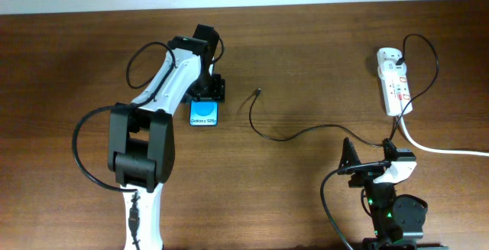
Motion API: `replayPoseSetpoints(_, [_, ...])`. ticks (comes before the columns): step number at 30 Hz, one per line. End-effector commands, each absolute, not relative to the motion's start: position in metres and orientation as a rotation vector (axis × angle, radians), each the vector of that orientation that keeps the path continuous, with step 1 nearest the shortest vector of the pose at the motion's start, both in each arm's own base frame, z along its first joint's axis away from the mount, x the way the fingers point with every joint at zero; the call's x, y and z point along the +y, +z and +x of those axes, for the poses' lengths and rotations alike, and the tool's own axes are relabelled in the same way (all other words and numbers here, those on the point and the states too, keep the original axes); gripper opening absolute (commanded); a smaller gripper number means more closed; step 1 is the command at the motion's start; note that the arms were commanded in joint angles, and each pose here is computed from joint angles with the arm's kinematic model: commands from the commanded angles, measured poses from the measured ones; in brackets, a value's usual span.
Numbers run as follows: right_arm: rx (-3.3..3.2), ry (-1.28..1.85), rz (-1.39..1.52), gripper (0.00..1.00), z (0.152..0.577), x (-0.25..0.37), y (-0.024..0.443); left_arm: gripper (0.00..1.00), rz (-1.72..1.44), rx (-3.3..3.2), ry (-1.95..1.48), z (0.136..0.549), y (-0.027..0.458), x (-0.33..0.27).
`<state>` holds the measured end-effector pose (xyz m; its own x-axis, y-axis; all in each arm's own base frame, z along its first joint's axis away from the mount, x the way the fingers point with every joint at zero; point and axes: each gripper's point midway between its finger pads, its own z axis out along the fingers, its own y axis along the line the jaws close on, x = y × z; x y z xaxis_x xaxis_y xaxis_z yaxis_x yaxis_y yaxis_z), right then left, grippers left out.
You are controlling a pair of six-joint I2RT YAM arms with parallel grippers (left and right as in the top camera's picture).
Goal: Plug charger to phone and switch on socket
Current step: 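Lower the left gripper and close it across the phone's sides, then lift the phone with the left gripper and tilt it upright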
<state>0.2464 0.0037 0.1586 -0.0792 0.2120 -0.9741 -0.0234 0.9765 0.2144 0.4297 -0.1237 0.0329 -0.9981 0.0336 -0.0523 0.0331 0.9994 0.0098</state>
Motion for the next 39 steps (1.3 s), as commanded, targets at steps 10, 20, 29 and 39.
replayPoseSetpoints(10, [1.642,0.21,0.143,0.98,0.246,0.005,0.157,0.0,-0.152,3.048,-0.14,0.441,0.113,-0.141])
replayPoseSetpoints(20, [1.643,0.21,0.143,0.98,0.246,0.005,0.157,0.0,-0.308,3.188,-0.726,0.402,0.143,-0.198])
replayPoseSetpoints(29, [1.642,0.21,0.143,0.98,0.246,0.005,0.157,0.0,-0.891,3.271,-1.031,0.378,0.166,-0.193])
replayPoseSetpoints(39, [1.642,0.21,0.143,0.98,0.246,0.005,0.157,0.0,-1.231,3.219,-1.167,0.379,0.179,-0.187])
